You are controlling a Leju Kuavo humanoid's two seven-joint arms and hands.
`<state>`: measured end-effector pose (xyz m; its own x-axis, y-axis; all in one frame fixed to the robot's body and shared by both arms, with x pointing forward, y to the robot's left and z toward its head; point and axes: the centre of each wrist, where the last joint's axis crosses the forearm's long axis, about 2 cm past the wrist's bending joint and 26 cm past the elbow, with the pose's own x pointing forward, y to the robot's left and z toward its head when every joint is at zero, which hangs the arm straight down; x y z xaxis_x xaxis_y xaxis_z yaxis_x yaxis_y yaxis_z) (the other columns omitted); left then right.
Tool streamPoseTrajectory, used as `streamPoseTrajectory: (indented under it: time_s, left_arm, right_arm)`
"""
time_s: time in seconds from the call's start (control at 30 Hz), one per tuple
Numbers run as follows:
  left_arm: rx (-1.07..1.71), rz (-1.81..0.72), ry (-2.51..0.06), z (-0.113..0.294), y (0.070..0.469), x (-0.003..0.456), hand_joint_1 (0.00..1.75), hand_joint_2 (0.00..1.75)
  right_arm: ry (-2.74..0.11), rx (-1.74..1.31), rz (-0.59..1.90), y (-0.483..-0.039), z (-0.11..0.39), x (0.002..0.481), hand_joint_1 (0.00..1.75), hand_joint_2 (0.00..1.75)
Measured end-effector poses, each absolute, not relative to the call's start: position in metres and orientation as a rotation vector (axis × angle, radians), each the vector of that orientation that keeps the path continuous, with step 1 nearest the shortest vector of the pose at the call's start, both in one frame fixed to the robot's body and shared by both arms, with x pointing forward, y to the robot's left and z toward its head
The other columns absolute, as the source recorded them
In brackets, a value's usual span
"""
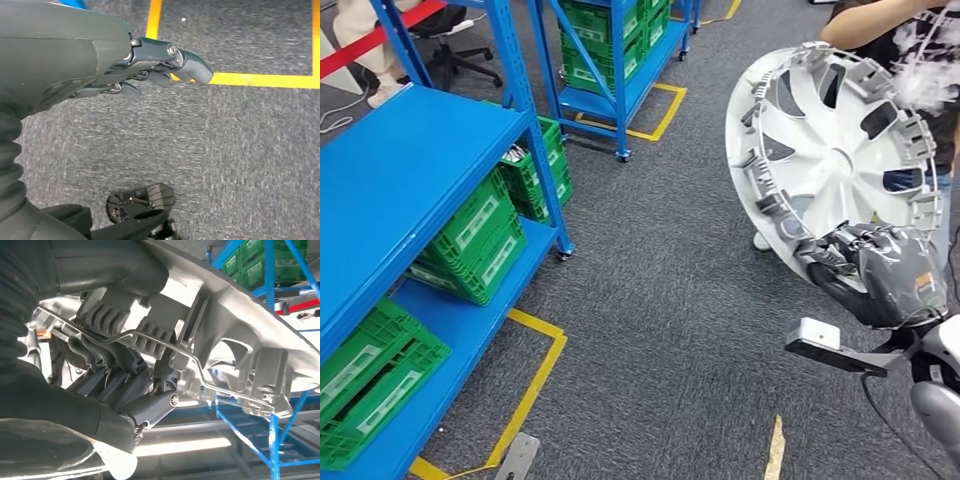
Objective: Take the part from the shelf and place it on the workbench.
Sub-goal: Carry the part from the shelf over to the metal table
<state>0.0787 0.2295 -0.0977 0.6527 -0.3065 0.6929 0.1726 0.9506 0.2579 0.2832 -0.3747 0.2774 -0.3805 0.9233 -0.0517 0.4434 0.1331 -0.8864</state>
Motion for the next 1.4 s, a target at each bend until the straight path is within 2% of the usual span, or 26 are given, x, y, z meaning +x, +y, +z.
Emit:
streamPoseTrajectory:
  time_s: [1.13,1.4]
  left_arm:
    - [0.166,-0.267,-0.845,-0.096,0.224,0.084,0.0,1.75]
    - [0.156,-0.266,-0.851,-0.096,0.223,0.085,0.0,1.75]
  right_arm:
    - [-1.829,-1.352,1.187,-0.394,0.275,0.277,1.75,1.75]
    - [-1.784,-1.441,1.181,-0.395,0.275,0.277,1.75,1.75]
